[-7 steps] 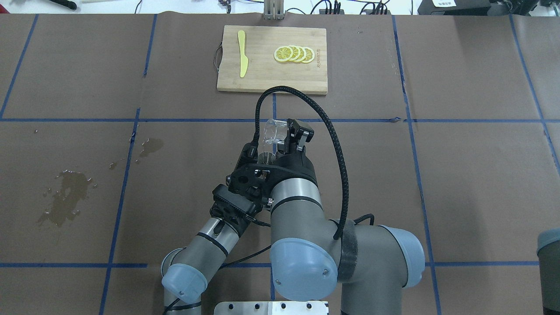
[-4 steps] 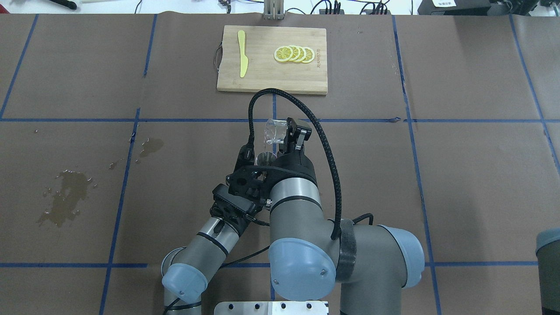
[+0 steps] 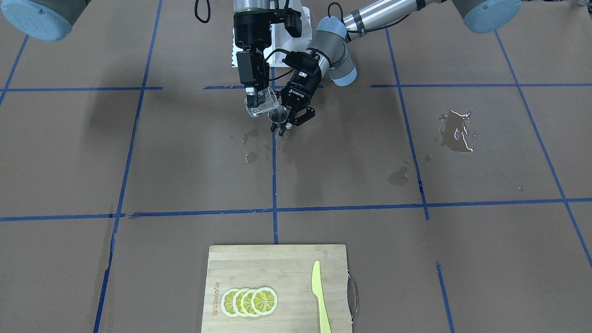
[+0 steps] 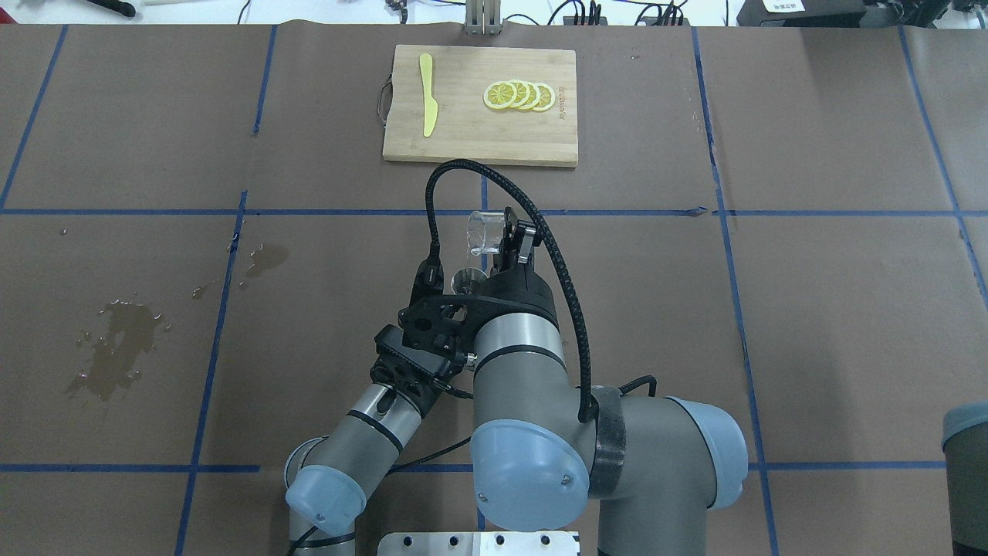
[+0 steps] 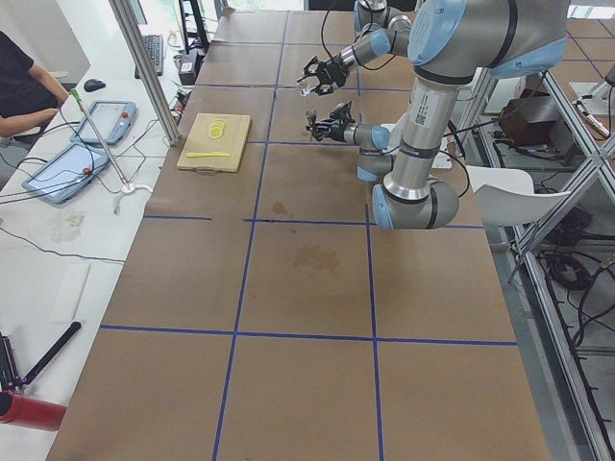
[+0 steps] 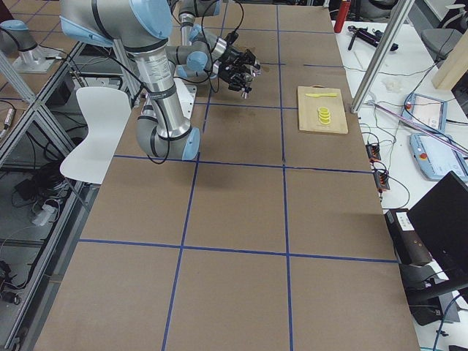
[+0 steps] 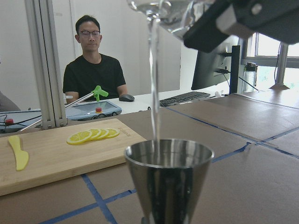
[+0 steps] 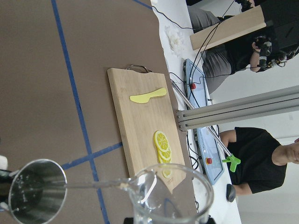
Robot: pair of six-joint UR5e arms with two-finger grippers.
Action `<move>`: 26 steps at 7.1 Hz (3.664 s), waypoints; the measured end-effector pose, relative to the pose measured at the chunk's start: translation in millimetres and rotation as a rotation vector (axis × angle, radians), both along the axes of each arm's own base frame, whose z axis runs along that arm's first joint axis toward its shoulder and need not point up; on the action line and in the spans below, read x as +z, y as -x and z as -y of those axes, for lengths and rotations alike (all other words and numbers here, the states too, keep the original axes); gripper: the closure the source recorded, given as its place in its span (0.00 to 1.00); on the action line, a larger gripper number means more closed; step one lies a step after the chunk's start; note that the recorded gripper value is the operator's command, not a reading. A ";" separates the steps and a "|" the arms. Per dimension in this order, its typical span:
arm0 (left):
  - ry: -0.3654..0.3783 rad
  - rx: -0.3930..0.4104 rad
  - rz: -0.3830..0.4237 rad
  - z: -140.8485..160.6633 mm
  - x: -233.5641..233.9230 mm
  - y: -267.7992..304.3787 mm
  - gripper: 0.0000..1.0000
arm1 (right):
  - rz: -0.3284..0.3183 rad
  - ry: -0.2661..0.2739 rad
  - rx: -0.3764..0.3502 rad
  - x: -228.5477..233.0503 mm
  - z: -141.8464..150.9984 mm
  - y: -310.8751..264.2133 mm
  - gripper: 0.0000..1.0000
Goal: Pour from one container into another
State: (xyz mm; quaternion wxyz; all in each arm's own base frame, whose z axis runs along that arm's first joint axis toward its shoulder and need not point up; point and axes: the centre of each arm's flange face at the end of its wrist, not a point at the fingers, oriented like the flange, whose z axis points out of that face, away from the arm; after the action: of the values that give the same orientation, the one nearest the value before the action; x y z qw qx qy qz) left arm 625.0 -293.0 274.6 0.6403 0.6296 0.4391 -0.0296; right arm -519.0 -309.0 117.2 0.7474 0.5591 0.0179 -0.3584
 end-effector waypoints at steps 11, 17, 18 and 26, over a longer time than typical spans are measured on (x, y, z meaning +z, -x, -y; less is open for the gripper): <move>0.001 -0.004 0.002 0.9 0.2 0.4 1.00 | -0.153 -0.079 -0.066 -8.1 3.5 -2.2 1.00; 0.007 -0.045 -0.035 5.9 -5.6 21.6 1.00 | 0.432 0.105 0.121 20.5 4.9 -22.9 1.00; 0.019 -0.088 -0.045 8.0 5.9 40.0 1.00 | 0.526 0.156 0.164 39.3 2.7 -37.7 1.00; 0.011 -0.186 -0.064 40.1 170.9 214.1 1.00 | 0.682 0.259 0.280 124.5 1.4 -90.6 1.00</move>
State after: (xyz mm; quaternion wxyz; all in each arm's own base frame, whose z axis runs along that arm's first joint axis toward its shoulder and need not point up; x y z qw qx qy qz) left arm 410.8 -333.1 445.5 0.6238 0.6630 0.3987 -0.1113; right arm -428.4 -310.4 241.7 0.8165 0.5393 -0.2010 -0.0457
